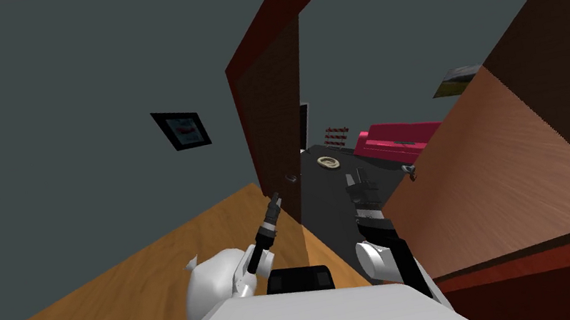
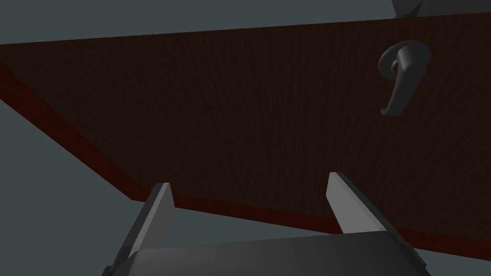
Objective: Push the door open
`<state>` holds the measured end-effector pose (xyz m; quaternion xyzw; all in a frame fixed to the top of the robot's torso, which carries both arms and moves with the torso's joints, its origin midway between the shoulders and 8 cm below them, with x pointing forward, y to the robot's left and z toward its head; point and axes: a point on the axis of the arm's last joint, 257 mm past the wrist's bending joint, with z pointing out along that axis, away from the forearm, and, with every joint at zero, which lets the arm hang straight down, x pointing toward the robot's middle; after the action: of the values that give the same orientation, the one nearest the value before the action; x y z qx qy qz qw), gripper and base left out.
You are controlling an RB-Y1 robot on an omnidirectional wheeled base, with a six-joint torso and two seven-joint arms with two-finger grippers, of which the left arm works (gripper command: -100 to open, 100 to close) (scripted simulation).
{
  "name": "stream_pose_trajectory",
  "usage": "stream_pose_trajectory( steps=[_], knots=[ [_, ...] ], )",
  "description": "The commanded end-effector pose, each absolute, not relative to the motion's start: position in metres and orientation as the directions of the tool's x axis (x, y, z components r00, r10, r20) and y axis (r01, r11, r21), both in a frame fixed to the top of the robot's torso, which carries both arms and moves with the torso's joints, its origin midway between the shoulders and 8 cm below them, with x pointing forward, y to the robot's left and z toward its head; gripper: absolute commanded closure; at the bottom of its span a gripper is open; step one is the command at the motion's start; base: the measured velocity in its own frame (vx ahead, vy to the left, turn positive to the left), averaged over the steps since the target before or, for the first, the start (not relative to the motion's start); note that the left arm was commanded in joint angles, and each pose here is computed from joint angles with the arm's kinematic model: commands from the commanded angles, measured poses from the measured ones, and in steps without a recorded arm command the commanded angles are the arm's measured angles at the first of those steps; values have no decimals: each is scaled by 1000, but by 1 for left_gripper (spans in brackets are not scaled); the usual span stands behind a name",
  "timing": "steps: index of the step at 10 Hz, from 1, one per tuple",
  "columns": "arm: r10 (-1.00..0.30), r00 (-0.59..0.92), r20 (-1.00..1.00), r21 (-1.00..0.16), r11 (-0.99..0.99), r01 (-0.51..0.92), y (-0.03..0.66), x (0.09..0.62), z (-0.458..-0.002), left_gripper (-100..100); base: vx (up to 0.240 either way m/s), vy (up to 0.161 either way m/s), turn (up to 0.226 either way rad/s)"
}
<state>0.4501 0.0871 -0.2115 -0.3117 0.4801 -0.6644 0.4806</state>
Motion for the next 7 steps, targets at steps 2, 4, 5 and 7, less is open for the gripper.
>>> stream_pose_trajectory(
  steps=[2,4,5,7],
  knots=[
    [-929,-367,-45,-946,-78,314,79,451,-227,-100,55,31,-19],
    [-918,-394,-42,-955,-78,286,70,451,-243,-100,77,49,-43],
    [-913,-407,-41,-959,-78,272,65,451,-251,-100,103,75,-42],
    [-901,-432,-39,-967,-76,245,56,449,-266,-100,92,69,-38]
  ],
)
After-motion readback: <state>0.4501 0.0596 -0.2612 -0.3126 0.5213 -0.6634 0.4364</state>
